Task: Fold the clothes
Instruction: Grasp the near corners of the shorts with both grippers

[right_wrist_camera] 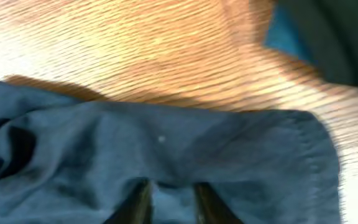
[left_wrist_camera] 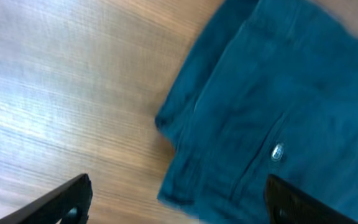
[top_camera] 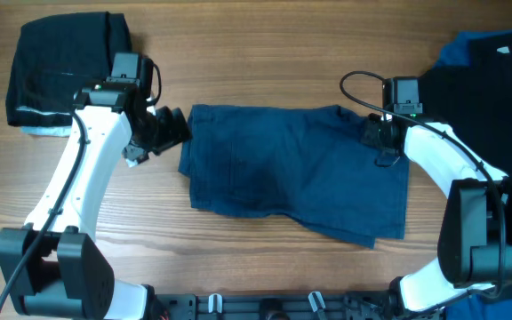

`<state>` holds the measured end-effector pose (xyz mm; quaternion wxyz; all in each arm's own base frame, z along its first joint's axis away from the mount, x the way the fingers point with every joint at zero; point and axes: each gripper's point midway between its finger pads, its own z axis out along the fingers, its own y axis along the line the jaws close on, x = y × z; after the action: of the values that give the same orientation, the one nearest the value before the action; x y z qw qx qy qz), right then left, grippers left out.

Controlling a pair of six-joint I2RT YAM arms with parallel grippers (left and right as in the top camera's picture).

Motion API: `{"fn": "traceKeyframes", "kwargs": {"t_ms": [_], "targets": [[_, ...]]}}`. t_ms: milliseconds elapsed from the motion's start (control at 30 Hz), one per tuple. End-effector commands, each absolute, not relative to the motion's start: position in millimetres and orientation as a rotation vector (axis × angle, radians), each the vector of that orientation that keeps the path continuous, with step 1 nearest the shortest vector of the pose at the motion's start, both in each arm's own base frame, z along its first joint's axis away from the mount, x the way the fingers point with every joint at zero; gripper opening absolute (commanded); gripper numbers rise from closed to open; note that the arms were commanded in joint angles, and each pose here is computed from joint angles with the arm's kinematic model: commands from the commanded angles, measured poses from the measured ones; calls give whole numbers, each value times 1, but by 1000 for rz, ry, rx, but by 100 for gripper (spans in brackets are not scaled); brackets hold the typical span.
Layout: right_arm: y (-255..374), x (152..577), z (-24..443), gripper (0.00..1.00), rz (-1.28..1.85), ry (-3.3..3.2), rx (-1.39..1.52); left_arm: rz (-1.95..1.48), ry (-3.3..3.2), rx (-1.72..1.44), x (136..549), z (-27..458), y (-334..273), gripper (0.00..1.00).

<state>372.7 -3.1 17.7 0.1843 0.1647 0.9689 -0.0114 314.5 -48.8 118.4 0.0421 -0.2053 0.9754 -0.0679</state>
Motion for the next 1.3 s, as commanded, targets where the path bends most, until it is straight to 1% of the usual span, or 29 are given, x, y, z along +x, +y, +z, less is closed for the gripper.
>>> {"fn": "traceKeyframes", "kwargs": {"t_ms": [0,67,133,167,233,300,367,400,467,567,667,700,733,800,867,900,933,967,1000,1133,1267], "targets": [[21,370,16,49,161,2774,450,-231,3102,-633,285,116,-58,88],[21,368,19,49,157,2789,404,-209,3171,-636,267,114,-60,88],[21,364,36,48,150,2804,386,-247,3218,-567,257,114,-69,88],[20,362,50,44,149,2801,387,-286,3231,-511,253,116,-76,87],[18,350,82,44,152,2795,400,-292,3237,-431,244,118,-88,87],[16,322,110,48,148,2800,465,-289,3244,-346,233,119,-101,88],[11,299,122,48,134,2814,547,-287,3243,-319,228,117,-109,89],[8,278,128,49,124,2836,600,-294,3232,-298,227,111,-115,90],[3,257,127,49,109,2876,650,-305,3213,-301,230,103,-120,91],[-3,230,108,50,108,2954,746,-326,3187,-328,233,87,-123,92],[4,210,84,50,242,3016,845,-338,3165,-322,237,78,-124,99],[6,202,75,50,288,3031,899,-346,3153,-318,239,77,-125,100],[4,192,65,50,311,3028,1023,-354,3130,-311,245,78,-127,100],[1,180,56,48,308,3019,1170,-361,3095,-297,253,78,-128,100],[4,174,49,49,351,3009,1253,-348,3067,-292,260,78,-127,100],[4,171,46,53,345,3003,1293,-341,3057,-292,262,78,-126,100],[4,168,41,63,340,2990,1344,-328,3046,-291,265,78,-125,100],[3,168,39,67,339,2977,1371,-324,3039,-290,266,78,-125,100],[2,170,37,68,343,2958,1382,-326,3033,-289,268,78,-125,100],[-9,169,33,66,238,2939,1401,-326,3032,-288,268,78,-125,100],[-11,174,30,64,237,2920,1390,-327,3032,-288,268,79,-125,100]]}}
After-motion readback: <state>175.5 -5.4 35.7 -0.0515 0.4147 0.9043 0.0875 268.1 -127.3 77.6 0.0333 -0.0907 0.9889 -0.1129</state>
